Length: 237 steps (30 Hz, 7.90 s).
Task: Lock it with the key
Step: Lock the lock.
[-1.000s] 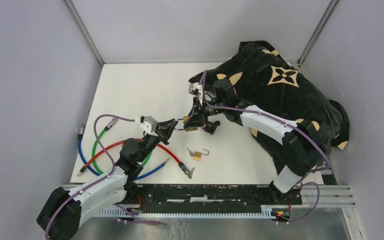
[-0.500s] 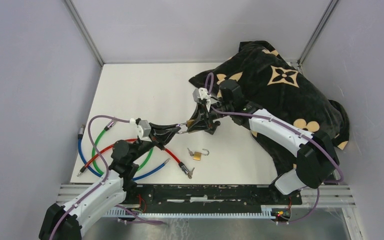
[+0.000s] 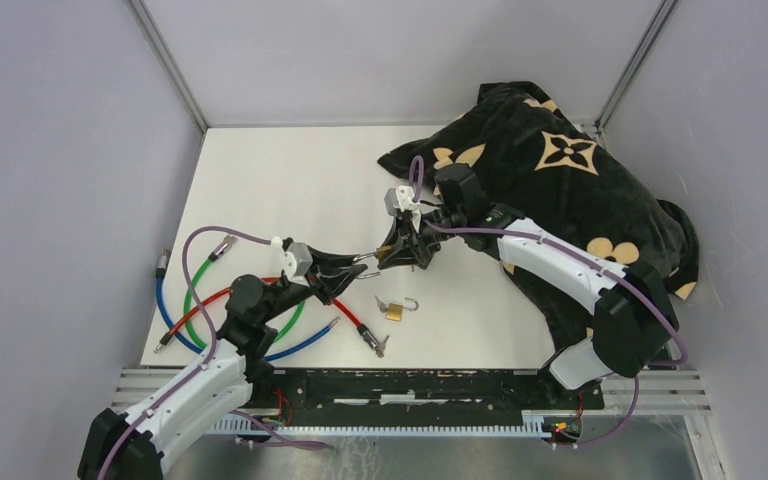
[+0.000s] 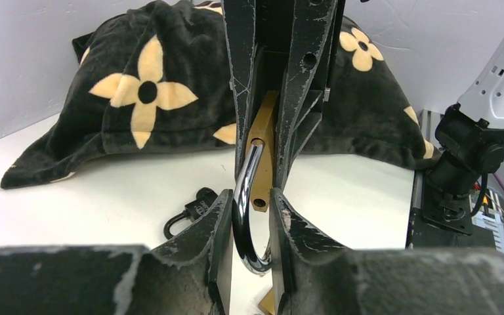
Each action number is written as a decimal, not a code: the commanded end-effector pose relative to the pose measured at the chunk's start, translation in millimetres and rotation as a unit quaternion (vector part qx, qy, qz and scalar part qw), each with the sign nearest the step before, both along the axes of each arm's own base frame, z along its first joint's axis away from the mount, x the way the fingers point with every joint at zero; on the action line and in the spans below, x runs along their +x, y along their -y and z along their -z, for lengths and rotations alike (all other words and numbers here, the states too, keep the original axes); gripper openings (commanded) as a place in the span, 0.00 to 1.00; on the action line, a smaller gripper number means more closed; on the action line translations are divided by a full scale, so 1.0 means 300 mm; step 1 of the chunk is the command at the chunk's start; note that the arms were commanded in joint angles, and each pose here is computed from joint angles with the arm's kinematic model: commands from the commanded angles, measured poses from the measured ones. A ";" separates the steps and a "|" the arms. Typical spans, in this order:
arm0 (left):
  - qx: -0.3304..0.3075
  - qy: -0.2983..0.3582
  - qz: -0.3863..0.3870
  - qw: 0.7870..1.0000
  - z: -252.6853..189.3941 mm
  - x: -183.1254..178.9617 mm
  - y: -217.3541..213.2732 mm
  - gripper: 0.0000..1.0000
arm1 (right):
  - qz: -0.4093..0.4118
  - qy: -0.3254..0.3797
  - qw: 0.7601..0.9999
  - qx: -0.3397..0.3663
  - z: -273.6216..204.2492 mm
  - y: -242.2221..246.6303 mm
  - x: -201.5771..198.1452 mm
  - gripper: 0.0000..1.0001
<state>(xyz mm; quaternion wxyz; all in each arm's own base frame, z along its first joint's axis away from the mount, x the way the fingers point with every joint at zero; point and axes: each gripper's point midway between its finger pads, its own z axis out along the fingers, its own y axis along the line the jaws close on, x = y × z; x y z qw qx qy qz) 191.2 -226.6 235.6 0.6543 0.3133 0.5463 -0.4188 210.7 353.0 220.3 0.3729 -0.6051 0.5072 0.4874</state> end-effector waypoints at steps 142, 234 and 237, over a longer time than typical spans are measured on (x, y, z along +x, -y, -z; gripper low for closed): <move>-0.120 0.065 0.065 0.989 -0.365 -0.073 0.055 0.02 | 0.069 0.062 0.957 0.275 -0.500 0.055 -0.010 0.00; -0.054 0.035 0.295 0.953 -0.299 -0.347 0.329 0.02 | -0.028 -0.017 0.985 0.171 -0.297 -0.296 -0.011 0.00; -0.052 0.050 0.298 0.952 -0.303 -0.356 0.326 0.02 | -0.030 -0.020 0.986 0.163 -0.275 -0.298 -0.010 0.00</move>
